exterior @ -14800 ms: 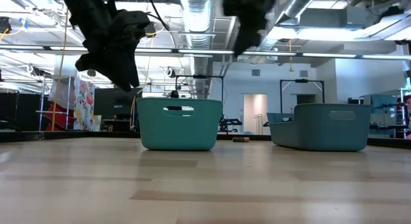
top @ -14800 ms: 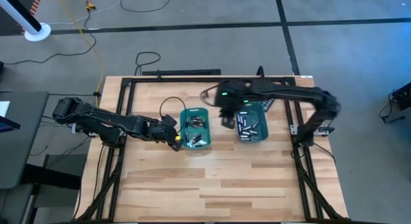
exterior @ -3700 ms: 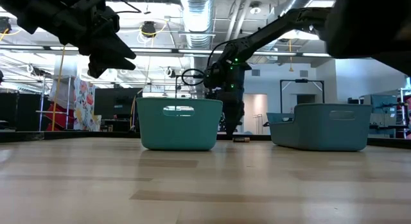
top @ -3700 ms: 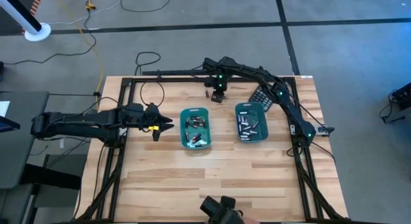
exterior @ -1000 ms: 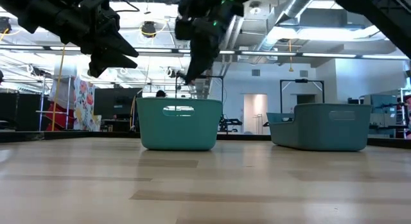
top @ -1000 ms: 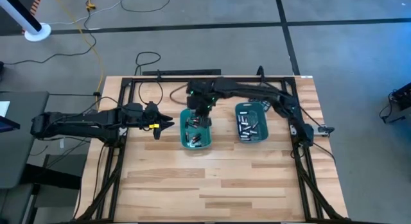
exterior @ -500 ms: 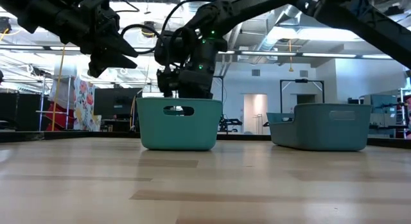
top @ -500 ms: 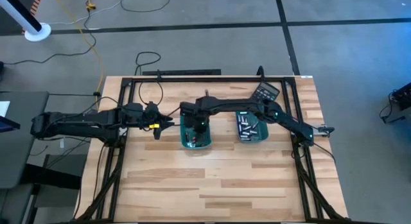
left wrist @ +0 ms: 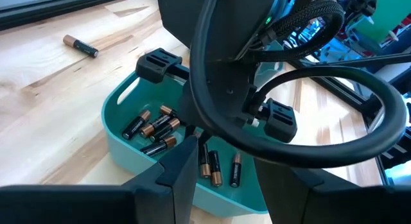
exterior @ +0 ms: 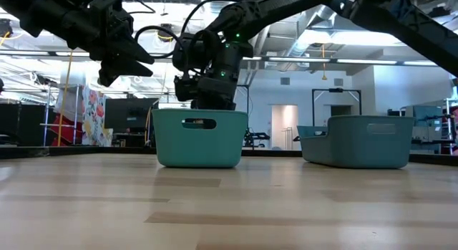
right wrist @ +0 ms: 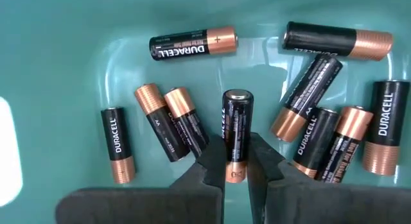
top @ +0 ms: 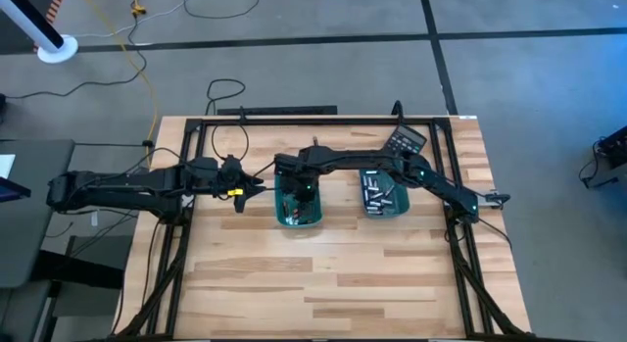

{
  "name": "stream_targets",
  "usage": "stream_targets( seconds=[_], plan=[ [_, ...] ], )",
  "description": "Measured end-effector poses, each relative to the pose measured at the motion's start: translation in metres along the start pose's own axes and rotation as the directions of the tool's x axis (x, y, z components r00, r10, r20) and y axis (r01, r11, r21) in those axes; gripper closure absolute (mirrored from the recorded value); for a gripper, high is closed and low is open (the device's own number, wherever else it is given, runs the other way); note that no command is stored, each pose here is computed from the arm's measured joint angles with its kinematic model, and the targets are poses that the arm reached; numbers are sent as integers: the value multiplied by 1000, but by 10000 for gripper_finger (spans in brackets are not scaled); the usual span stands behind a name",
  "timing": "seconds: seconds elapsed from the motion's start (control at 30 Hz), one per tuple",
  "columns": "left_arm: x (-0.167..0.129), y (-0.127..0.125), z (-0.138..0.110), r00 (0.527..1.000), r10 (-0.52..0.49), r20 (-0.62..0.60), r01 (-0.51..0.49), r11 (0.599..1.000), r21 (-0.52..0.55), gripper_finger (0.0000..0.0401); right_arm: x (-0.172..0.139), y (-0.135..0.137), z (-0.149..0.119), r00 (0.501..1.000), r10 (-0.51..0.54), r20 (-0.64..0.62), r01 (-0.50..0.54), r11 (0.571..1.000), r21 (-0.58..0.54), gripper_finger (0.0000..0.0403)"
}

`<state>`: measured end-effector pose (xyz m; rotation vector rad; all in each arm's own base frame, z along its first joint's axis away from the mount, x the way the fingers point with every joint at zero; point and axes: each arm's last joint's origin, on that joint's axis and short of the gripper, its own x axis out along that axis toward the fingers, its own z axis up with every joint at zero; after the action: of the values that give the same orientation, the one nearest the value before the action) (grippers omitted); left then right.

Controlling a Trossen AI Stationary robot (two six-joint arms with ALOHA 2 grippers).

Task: Sort batteries
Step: Put the black battery into the green bin, then put the black battery into the blue bin

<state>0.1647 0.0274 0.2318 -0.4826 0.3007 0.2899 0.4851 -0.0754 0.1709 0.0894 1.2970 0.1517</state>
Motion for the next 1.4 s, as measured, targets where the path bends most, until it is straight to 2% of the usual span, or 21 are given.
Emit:
stream_targets(
  seconds=[0.47,0.67,0.87,1.03,1.23,1.4],
  plan=[
    [0,0,0,1000,0,0,0,1000,6,255,0,-1,5,999,-10,52,10,1000,1,305],
    [0,0,-1,1000,4,-7,-3,998,66,255,-1,-2,5,999,-10,52,10,1000,2,288],
    [0,3,-5,998,26,-50,-16,983,183,255,-3,-7,2,999,-11,36,10,1000,25,280],
    [0,3,-5,998,33,-52,-24,985,168,255,-29,-15,-3,999,-18,34,16,998,67,280],
    [0,5,-4,995,103,-10,-100,982,158,255,-90,-30,-9,987,-65,149,42,988,150,280],
    [0,5,1,991,124,52,-130,985,113,255,-130,-37,-30,974,-99,202,56,976,211,280]
  ],
)
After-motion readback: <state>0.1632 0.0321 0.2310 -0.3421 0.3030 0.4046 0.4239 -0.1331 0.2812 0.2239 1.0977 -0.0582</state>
